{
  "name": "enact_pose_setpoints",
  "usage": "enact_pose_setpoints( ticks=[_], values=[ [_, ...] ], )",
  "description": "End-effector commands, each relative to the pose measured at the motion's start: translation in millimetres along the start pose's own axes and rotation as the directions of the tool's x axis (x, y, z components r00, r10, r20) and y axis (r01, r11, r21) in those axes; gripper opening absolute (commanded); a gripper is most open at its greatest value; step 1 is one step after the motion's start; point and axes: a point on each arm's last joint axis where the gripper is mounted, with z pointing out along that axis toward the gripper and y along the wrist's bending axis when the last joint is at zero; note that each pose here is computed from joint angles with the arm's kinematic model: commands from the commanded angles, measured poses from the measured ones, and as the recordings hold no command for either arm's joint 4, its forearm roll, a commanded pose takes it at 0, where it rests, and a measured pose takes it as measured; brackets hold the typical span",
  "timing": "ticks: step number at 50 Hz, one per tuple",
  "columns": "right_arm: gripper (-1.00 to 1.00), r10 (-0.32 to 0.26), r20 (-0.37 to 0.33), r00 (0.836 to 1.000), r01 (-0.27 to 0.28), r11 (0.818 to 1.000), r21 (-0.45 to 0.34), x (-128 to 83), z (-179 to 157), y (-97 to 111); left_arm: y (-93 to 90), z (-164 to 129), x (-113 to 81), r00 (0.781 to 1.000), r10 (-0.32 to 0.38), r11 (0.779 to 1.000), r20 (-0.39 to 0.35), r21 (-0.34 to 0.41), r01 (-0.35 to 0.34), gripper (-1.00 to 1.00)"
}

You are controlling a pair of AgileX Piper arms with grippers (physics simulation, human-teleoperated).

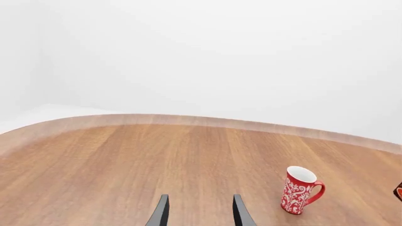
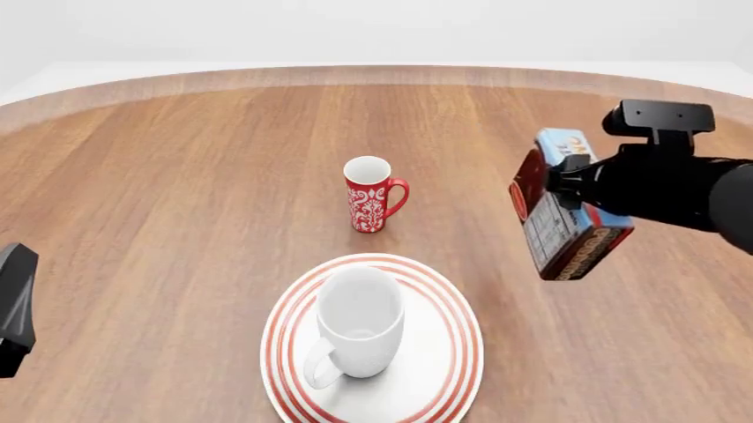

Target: Pick up the white mug and put it on the plate, and put the chocolate pudding to the right of the plate.

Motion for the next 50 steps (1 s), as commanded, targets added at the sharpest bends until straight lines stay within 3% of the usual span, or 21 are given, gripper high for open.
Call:
enact_pose_setpoints(
  ticks=[1, 25, 43, 50],
  values=[
    [-1.00, 0.025, 0.000, 1.000, -0.025, 1.000, 0.011, 7.9, -17.4, -4.2, 0.0, 0.0, -0.1, 1.000, 0.002, 1.000, 0.001, 0.000, -0.002, 1.00],
    [-1.00, 0.028, -0.021, 0.999, -0.027, 0.999, 0.044, 24.1, -47.8, -13.5, -0.2, 0.0, -0.3, 1.000, 0.003, 1.000, 0.001, 0.002, -0.003, 1.00],
    [-1.00, 0.042, -0.066, 0.997, -0.038, 0.998, 0.058, 53.6, -62.5, -18.0, -0.1, 0.0, -0.2, 1.000, 0.004, 1.000, 0.002, 0.002, -0.004, 1.00],
    [-1.00, 0.045, -0.059, 0.997, -0.041, 0.997, 0.064, 52.0, -74.8, -18.5, -0.1, 0.0, -0.3, 1.000, 0.004, 1.000, 0.002, 0.002, -0.004, 1.00]
  ],
)
